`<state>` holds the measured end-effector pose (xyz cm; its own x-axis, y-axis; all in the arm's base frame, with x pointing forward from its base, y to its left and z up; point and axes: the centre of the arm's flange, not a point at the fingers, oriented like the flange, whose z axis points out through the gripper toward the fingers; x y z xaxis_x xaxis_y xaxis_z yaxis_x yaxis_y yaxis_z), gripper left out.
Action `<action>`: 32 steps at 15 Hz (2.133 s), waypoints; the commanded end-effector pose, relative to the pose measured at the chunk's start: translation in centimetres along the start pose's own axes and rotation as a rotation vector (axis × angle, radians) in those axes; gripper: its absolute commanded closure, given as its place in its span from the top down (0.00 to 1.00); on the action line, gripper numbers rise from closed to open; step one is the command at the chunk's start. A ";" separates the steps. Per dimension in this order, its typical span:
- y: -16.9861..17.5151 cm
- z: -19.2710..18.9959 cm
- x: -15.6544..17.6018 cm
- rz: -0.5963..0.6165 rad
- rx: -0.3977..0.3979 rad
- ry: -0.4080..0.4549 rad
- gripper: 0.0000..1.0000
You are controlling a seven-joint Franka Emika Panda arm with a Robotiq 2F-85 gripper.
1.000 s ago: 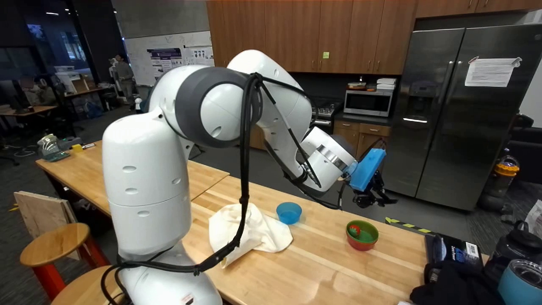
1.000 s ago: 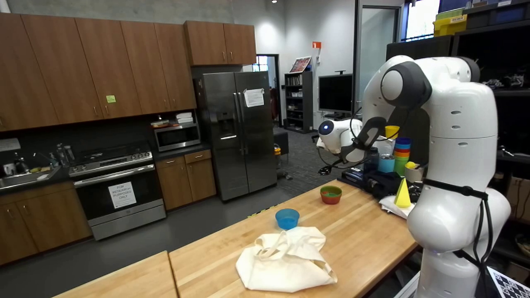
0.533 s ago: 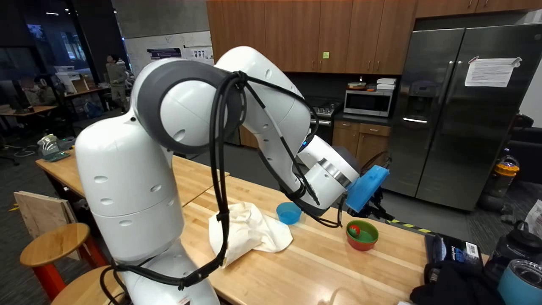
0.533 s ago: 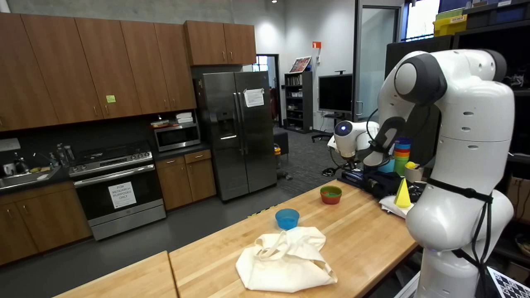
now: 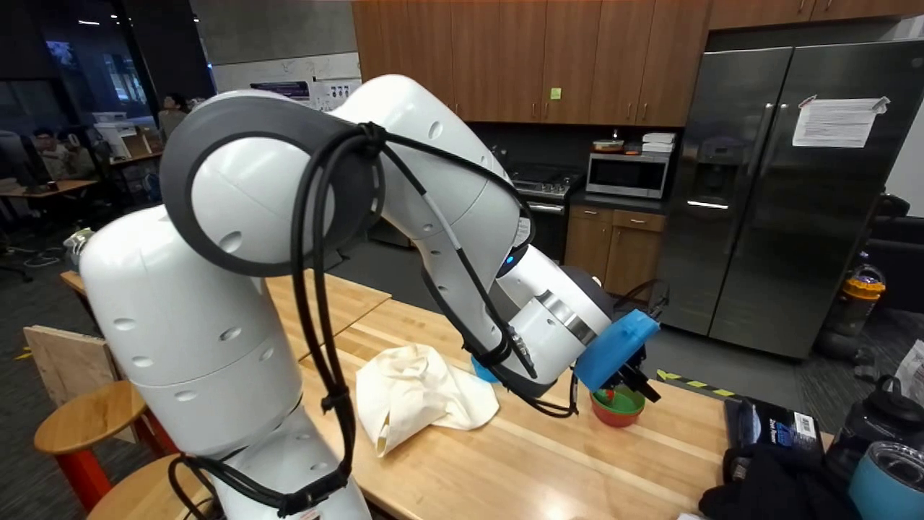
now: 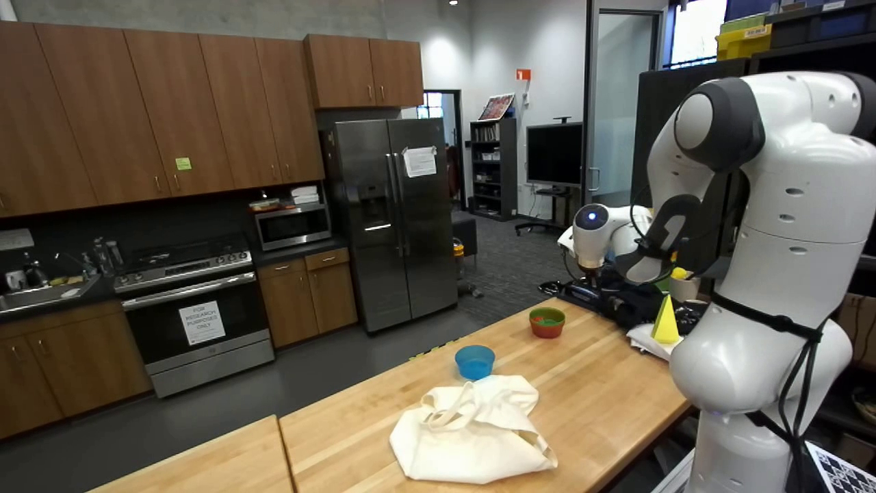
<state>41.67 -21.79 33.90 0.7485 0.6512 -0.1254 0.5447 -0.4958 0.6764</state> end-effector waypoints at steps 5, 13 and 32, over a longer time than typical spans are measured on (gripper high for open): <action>-3.7 -0.8 -2.6 0.126 0.019 0.015 0.06; -6.6 0.1 -2.9 0.235 0.072 -0.022 0.06; -11.8 5.5 -4.8 0.508 0.279 -0.087 0.06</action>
<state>34.32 -20.71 24.48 0.9549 0.2830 0.0899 0.2043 -0.8459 0.4928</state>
